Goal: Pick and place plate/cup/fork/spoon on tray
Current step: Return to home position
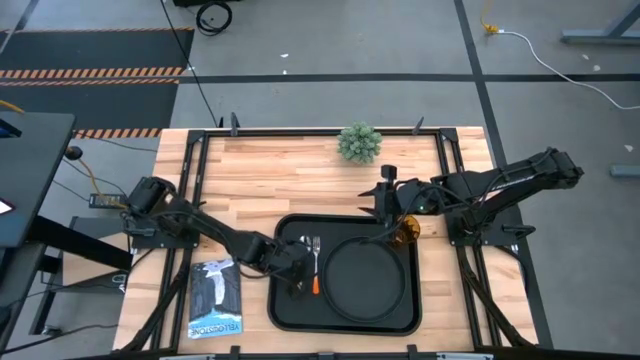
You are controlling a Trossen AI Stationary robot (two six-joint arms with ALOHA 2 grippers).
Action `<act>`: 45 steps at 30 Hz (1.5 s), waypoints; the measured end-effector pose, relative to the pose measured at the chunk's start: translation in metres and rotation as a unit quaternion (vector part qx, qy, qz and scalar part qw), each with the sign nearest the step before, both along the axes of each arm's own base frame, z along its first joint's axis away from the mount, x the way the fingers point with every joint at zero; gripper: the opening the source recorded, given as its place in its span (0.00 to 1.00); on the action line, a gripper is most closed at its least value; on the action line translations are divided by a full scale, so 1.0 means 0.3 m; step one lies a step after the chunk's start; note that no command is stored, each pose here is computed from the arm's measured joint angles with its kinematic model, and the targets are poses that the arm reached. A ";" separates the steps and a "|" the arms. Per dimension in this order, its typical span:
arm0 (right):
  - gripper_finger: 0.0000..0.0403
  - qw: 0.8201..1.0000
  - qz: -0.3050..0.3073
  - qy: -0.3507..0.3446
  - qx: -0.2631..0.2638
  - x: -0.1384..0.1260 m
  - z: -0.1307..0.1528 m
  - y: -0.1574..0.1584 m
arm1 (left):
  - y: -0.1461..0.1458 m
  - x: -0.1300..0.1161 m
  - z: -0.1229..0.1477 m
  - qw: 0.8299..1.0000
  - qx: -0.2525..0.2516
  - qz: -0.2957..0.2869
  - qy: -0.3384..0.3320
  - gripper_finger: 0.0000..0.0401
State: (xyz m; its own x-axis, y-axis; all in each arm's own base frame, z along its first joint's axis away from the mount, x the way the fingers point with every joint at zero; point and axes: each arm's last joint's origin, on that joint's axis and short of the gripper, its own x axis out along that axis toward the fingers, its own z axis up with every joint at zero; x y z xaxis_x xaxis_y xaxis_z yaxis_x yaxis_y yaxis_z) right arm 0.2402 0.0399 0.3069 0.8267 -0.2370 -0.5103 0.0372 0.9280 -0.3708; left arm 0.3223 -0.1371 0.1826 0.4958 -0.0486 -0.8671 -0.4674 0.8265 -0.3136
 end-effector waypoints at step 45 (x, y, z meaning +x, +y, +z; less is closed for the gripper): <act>0.38 0.944 0.117 -0.234 0.200 -0.361 -0.142 -0.015 | 0.332 -0.407 0.249 0.882 0.254 -0.125 -0.376 0.02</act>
State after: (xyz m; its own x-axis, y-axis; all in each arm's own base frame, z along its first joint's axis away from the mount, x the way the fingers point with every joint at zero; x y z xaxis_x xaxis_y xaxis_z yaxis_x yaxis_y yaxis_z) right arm 0.1320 0.0354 0.2644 0.9896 0.1146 -0.0866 -0.1135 0.9934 0.0169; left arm 0.2002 -0.0377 0.2574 0.9689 0.0624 -0.2395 -0.0683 0.9975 -0.0162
